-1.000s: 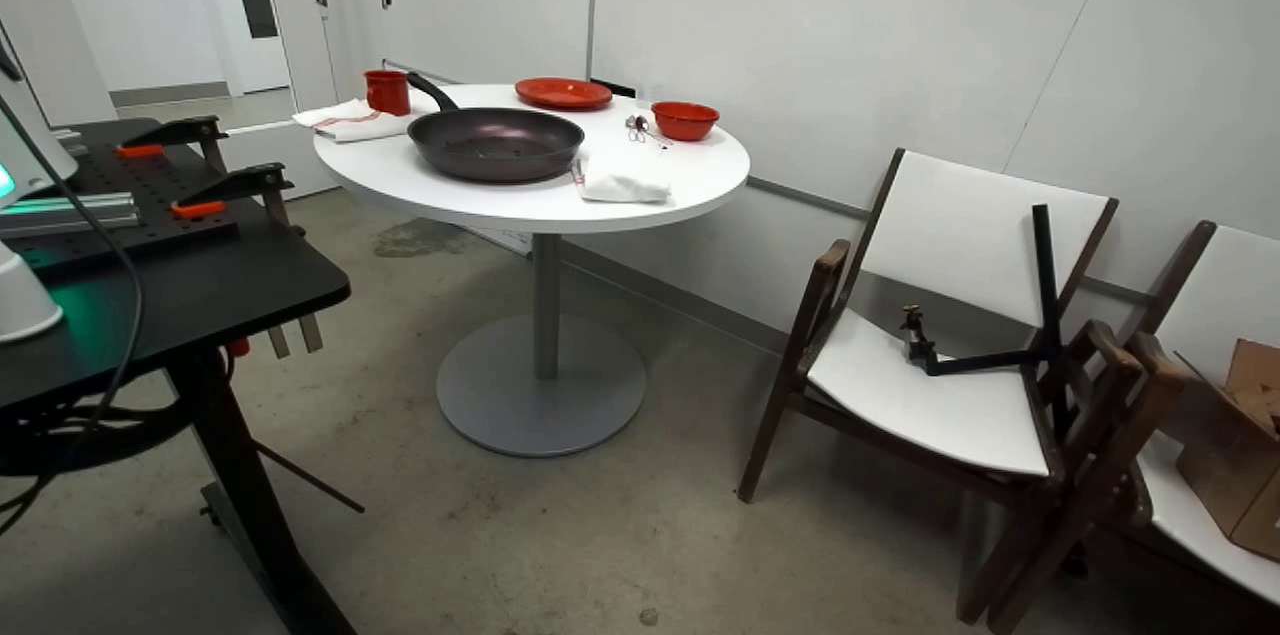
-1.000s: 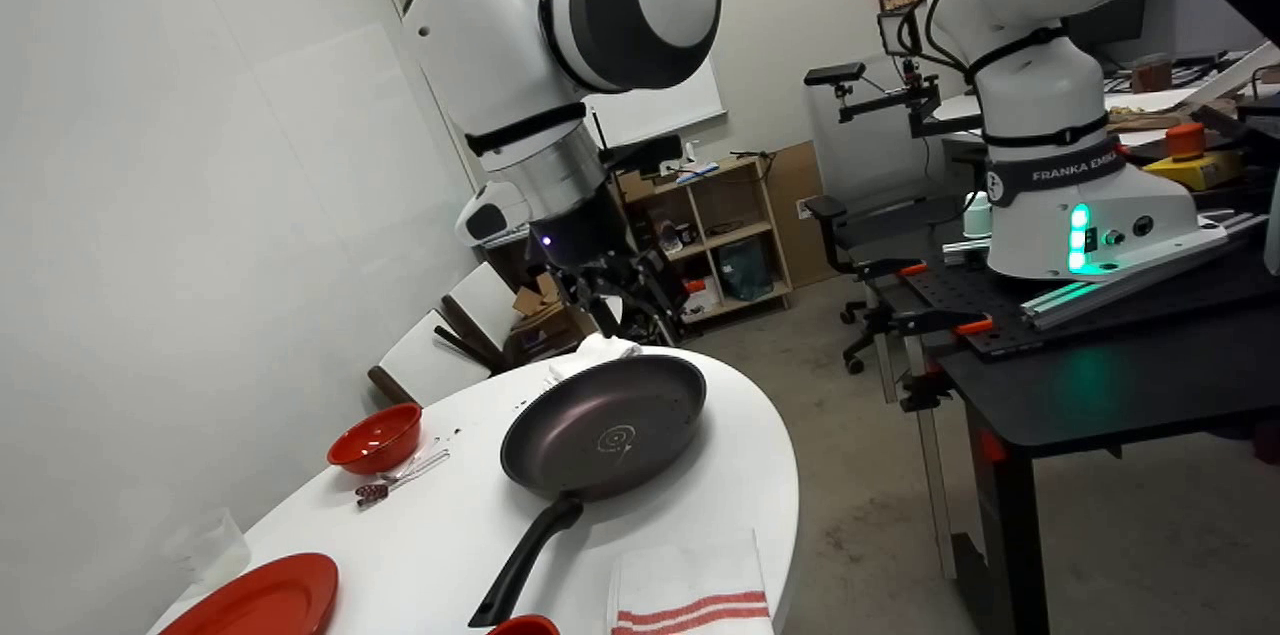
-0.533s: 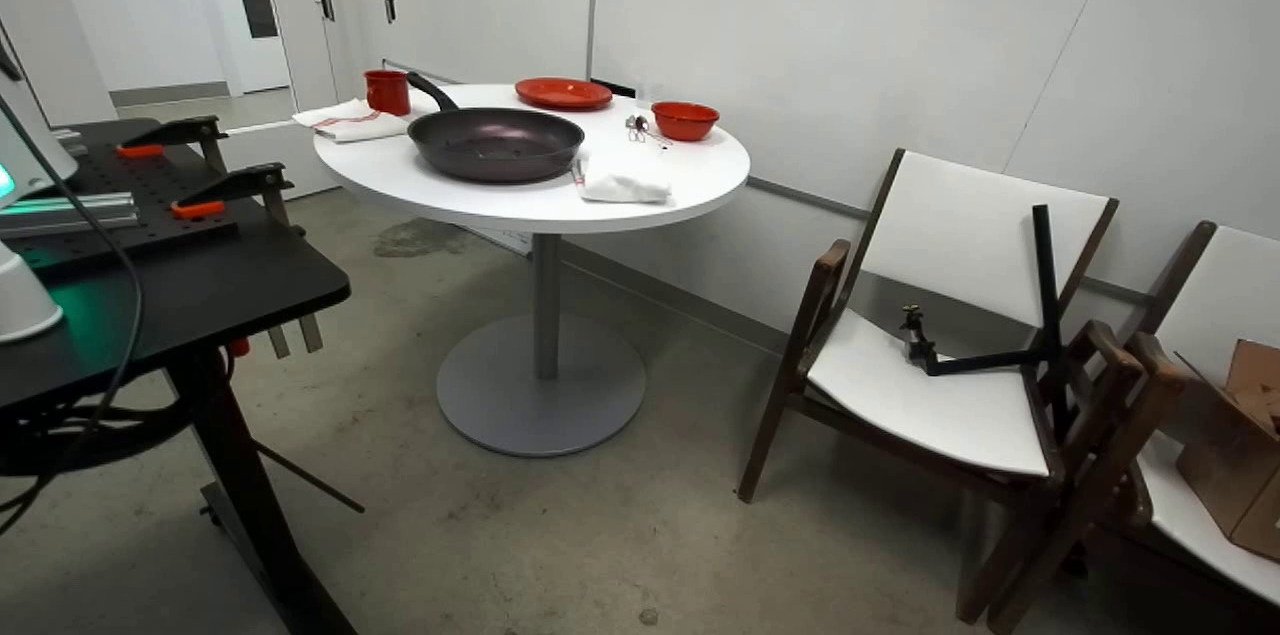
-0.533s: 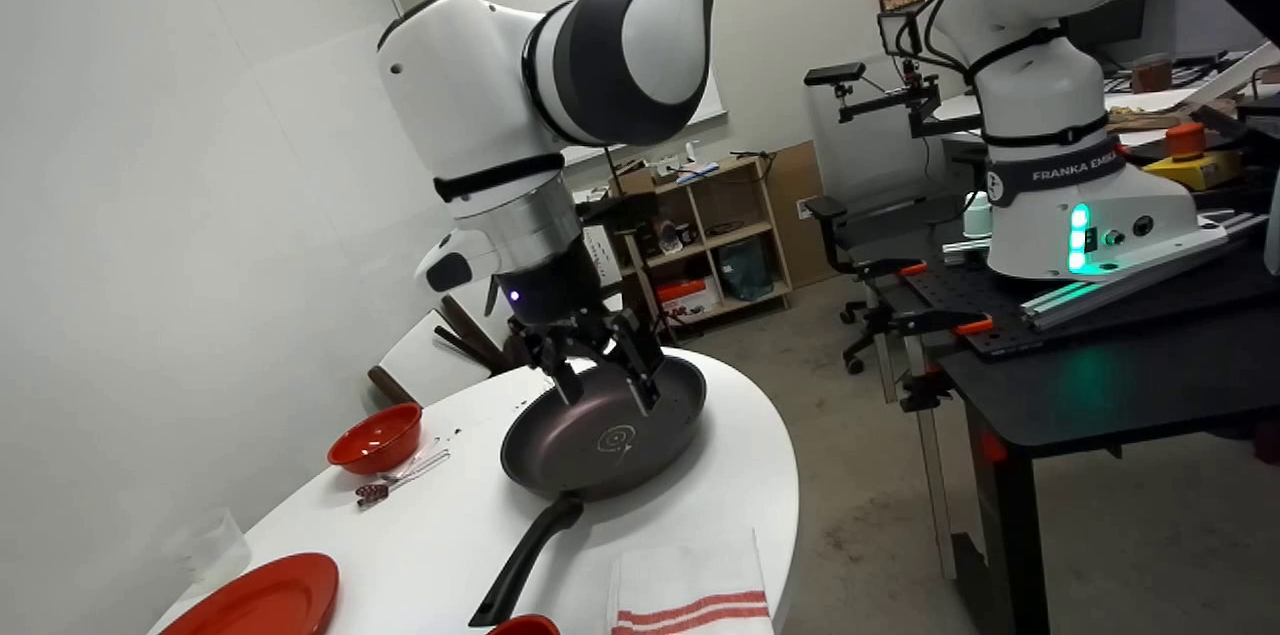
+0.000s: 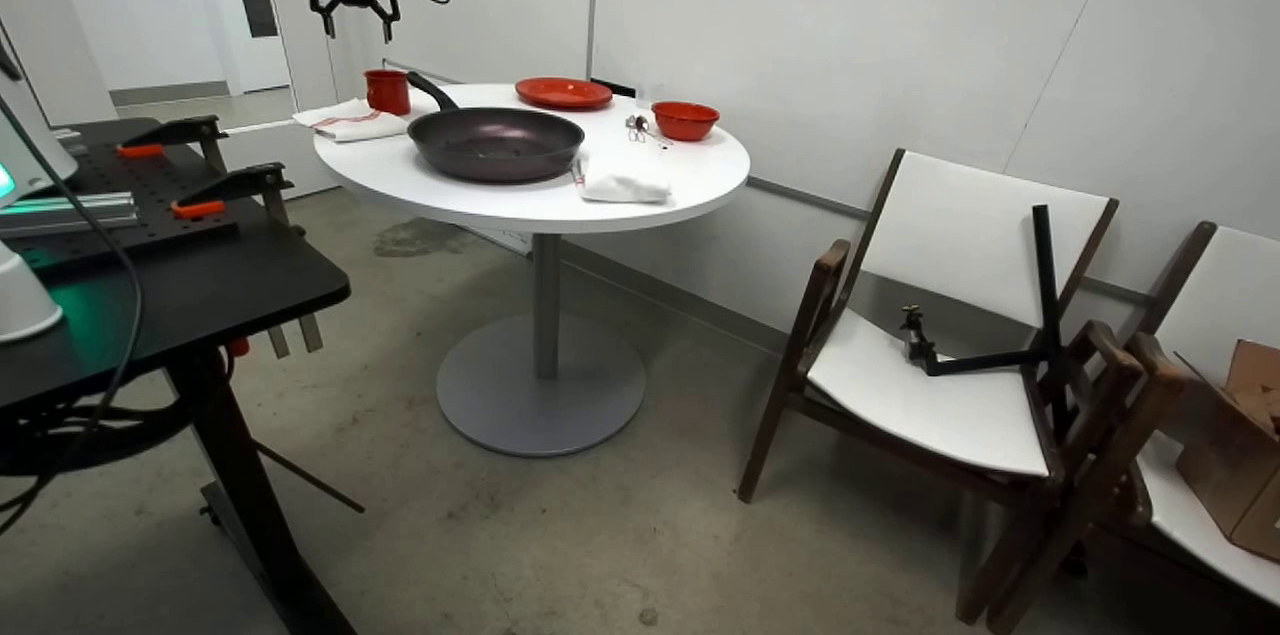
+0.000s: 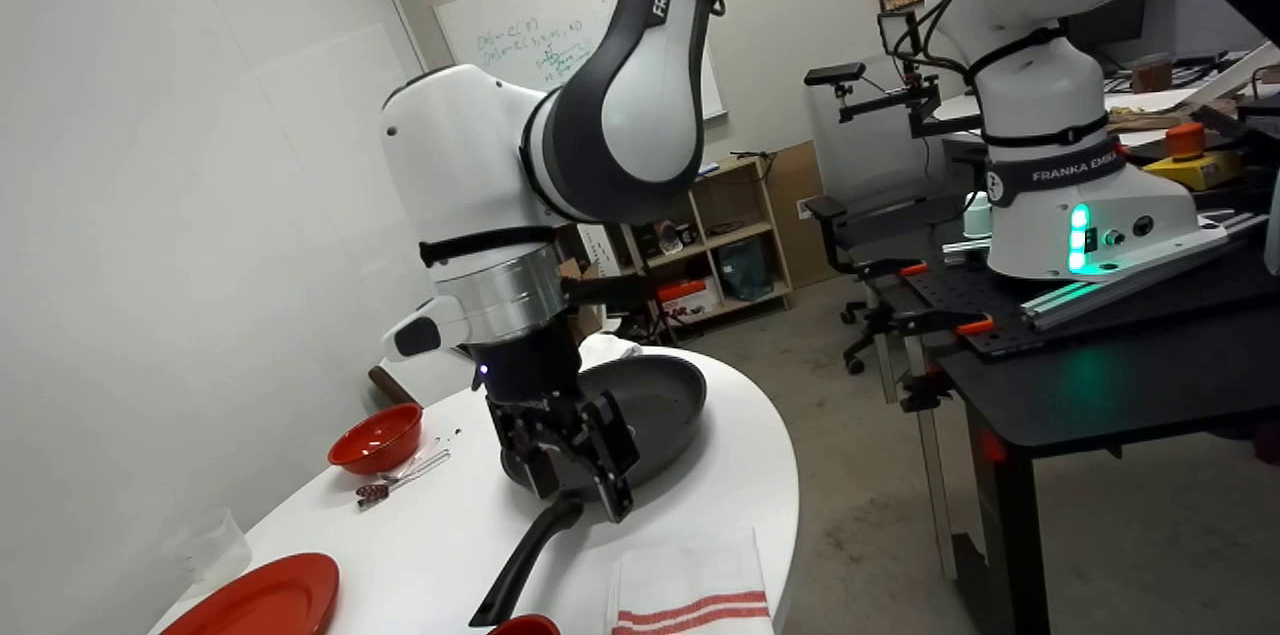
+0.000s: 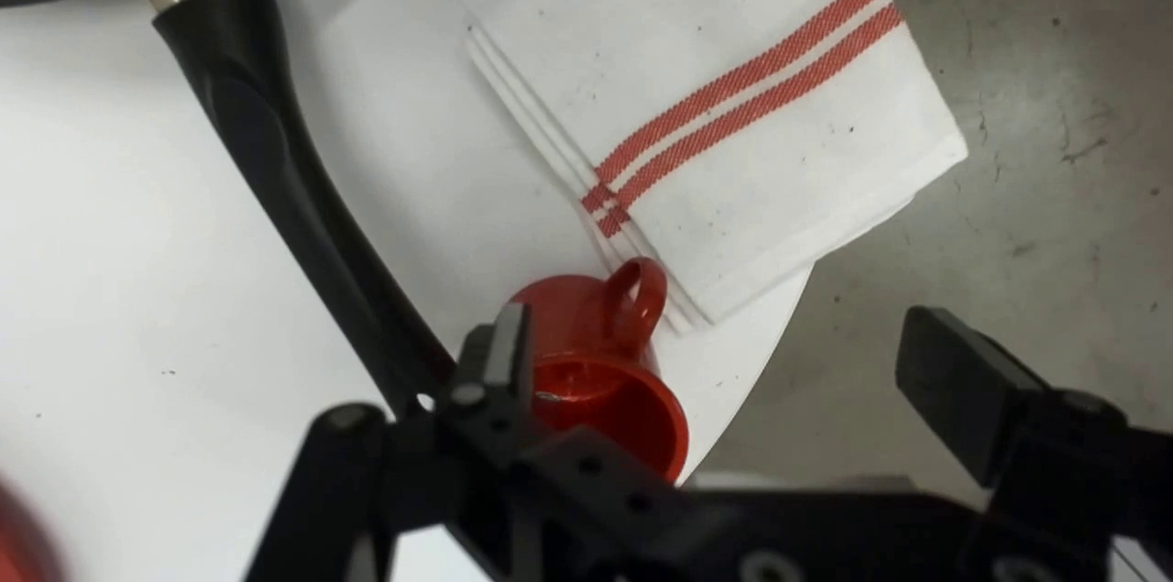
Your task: Wipe the pan with the white cloth
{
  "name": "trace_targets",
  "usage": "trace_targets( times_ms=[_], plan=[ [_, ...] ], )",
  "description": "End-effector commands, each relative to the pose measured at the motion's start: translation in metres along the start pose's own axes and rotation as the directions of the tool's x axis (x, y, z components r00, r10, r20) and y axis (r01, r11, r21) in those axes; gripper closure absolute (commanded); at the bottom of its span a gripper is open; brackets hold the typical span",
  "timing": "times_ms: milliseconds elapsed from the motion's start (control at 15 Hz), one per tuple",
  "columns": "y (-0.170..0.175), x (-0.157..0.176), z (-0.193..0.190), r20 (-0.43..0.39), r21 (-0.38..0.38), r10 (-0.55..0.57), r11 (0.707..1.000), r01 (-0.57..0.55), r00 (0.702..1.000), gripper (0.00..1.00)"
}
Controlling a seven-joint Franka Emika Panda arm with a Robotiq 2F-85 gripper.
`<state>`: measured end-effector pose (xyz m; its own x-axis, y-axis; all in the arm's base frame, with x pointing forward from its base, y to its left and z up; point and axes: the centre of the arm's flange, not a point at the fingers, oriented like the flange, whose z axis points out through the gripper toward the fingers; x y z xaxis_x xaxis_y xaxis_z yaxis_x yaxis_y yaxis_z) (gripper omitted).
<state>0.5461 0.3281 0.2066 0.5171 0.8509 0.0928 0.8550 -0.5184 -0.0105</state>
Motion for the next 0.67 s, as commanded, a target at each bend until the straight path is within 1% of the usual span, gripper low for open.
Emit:
trace_targets(
  times_ms=[0, 200, 400, 533, 600],
  plan=[
    [0.02, 0.002, 0.02, -0.072, 0.021, 0.087, 0.996, -0.085, 0.994, 0.0],
    [0.036, -0.014, 0.034, -0.08, 0.025, 0.145, 0.989, -0.144, 0.986, 0.0],
    [0.053, -0.033, 0.047, -0.063, 0.03, 0.217, 0.976, -0.216, 0.974, 0.0],
    [0.061, -0.043, 0.056, -0.05, 0.041, 0.257, 0.966, -0.255, 0.965, 0.0],
    [0.058, -0.044, 0.061, -0.045, 0.056, 0.277, 0.96, -0.274, 0.96, 0.0]
  ],
)
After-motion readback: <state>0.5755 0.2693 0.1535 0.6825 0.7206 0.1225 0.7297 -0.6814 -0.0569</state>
